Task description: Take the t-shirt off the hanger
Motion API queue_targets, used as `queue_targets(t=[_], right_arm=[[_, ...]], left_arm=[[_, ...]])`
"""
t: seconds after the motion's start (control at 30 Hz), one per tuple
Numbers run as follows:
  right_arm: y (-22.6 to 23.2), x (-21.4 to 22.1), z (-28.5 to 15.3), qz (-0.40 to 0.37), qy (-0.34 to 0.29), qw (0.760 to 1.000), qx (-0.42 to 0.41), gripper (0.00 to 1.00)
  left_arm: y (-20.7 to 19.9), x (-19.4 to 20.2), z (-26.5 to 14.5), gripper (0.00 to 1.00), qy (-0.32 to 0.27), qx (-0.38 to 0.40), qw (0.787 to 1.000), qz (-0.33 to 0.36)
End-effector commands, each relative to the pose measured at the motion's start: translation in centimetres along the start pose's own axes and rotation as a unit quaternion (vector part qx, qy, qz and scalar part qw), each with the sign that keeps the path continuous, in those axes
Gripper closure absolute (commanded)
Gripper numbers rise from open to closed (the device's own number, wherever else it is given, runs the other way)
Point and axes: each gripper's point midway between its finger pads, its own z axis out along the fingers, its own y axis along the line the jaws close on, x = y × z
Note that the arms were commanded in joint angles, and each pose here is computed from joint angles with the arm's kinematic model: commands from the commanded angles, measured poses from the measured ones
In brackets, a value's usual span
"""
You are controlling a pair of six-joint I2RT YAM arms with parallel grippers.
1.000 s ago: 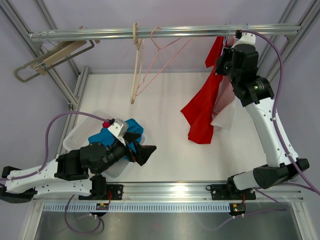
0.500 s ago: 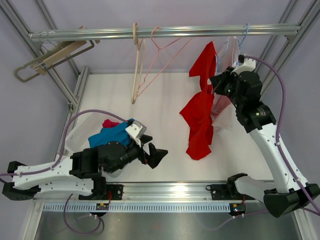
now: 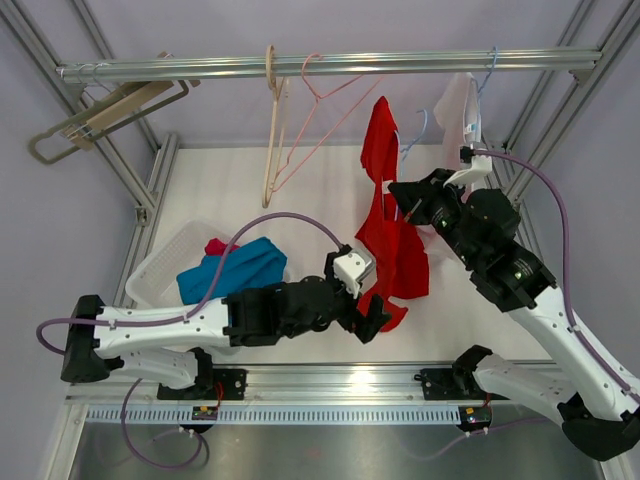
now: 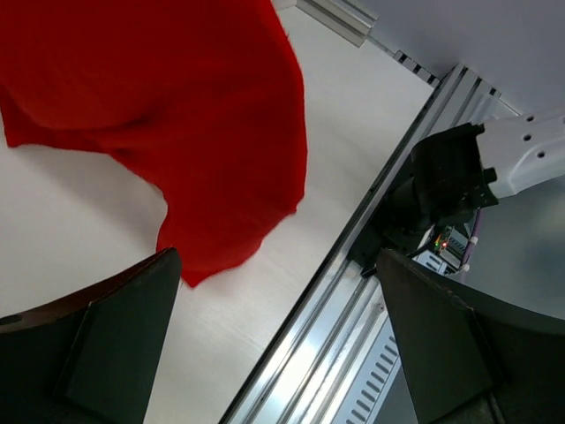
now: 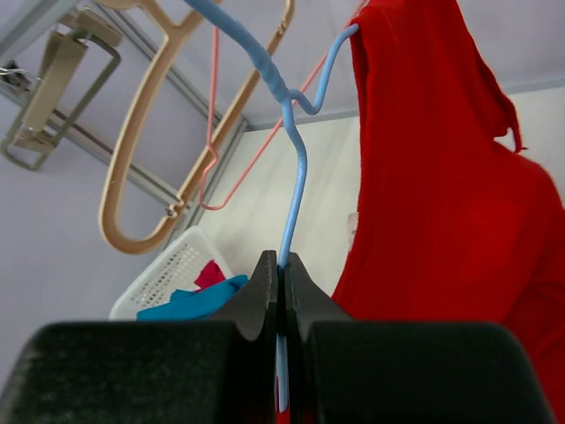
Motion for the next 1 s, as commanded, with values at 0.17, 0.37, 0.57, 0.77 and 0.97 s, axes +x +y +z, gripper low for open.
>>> queue_targets(t=[0.17,0.37,0.57,0.77,0.97], right_arm=[[4.4,-8.0,-3.8,0.03,-0.113,0.991,-0.062,1.0],[6.2,-10.5,-5.3,0.03,-0.137,0.985,-0.097,1.0],[6.6,-12.8,-5.6,0.013,-0.163,0.983,-0.087,1.0],[7.9,-16.5,-3.3,-0.008,-0.195,0.978,-0.07,1.0],[11.8,-19.3,-6.3,0.021,-0.187,0.967,-0.174,1.0]], left_arm=[[-2.7,-4.6,2.2,0.02,-0.065,0.017,0.998,-0.017],[-1.9,-3.4,3.5,0.44,-0.056,-0.018,0.998,-0.004],[-2.5,-2.4,1.9,1.0,-0.051,-0.009,0.999,0.008],[-2.8,3.2,-0.6,1.0,0.007,0.003,1.0,0.013],[-1.1,8.6,-1.2,1.0,0.063,-0.012,0.998,0.008]])
